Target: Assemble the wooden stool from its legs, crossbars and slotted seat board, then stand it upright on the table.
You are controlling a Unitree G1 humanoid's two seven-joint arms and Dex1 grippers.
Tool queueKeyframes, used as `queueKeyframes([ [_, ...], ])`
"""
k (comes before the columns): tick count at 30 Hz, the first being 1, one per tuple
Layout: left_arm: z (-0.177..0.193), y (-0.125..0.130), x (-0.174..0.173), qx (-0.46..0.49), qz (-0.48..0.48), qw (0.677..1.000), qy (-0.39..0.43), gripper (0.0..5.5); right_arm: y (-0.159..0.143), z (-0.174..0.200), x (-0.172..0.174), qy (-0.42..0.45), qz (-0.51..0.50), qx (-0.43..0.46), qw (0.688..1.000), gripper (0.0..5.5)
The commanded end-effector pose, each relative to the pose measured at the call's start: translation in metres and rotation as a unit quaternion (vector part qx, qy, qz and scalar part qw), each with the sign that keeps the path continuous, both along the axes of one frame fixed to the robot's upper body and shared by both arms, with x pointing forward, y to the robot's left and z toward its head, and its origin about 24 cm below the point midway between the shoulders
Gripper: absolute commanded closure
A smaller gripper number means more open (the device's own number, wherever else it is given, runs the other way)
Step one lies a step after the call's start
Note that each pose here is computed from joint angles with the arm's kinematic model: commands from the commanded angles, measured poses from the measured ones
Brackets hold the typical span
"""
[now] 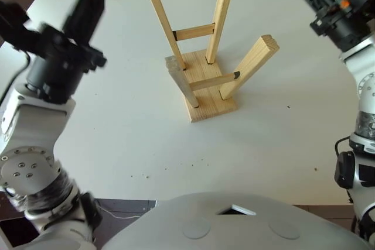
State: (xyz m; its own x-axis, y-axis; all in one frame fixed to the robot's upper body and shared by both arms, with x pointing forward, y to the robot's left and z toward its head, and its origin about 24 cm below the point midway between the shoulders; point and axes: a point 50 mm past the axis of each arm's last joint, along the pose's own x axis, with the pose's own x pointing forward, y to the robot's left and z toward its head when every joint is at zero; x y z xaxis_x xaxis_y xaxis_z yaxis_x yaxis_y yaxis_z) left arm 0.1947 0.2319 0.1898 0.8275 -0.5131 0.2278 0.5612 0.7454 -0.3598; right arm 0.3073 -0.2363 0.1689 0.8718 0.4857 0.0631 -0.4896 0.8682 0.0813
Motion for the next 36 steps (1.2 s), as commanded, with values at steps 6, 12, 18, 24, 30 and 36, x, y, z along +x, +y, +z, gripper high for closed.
queueKeyframes([
  [6, -0.098, -0.023, -0.061, 0.176, -0.298, 0.917, 0.196, 5.48, 0.036, -0.074, -0.003, 0.042, 0.077, -0.118, 0.989, 5.5],
  [12, -0.091, -0.054, -0.039, 0.155, -0.327, 0.924, 0.126, 5.48, 0.068, -0.078, 0.011, 0.036, 0.241, -0.135, 0.96, 5.5],
  [18, -0.091, -0.067, -0.008, 0.163, -0.297, 0.936, 0.095, 5.48, 0.078, -0.076, 0.011, 0.038, 0.367, -0.156, 0.916, 5.5],
  [24, -0.098, -0.061, 0.008, 0.204, -0.269, 0.936, 0.096, 5.48, 0.084, -0.08, 0.006, 0.057, 0.445, -0.188, 0.874, 5.5],
  [30, -0.11, -0.043, 0.008, 0.247, -0.253, 0.928, 0.116, 5.48, 0.105, -0.076, -0.035, 0.053, 0.53, -0.131, 0.836, 5.5],
  [36, -0.112, -0.021, 0.019, 0.283, -0.229, 0.924, 0.116, 5.48, 0.122, -0.071, -0.079, 0.094, 0.588, -0.072, 0.8, 5.5],
])
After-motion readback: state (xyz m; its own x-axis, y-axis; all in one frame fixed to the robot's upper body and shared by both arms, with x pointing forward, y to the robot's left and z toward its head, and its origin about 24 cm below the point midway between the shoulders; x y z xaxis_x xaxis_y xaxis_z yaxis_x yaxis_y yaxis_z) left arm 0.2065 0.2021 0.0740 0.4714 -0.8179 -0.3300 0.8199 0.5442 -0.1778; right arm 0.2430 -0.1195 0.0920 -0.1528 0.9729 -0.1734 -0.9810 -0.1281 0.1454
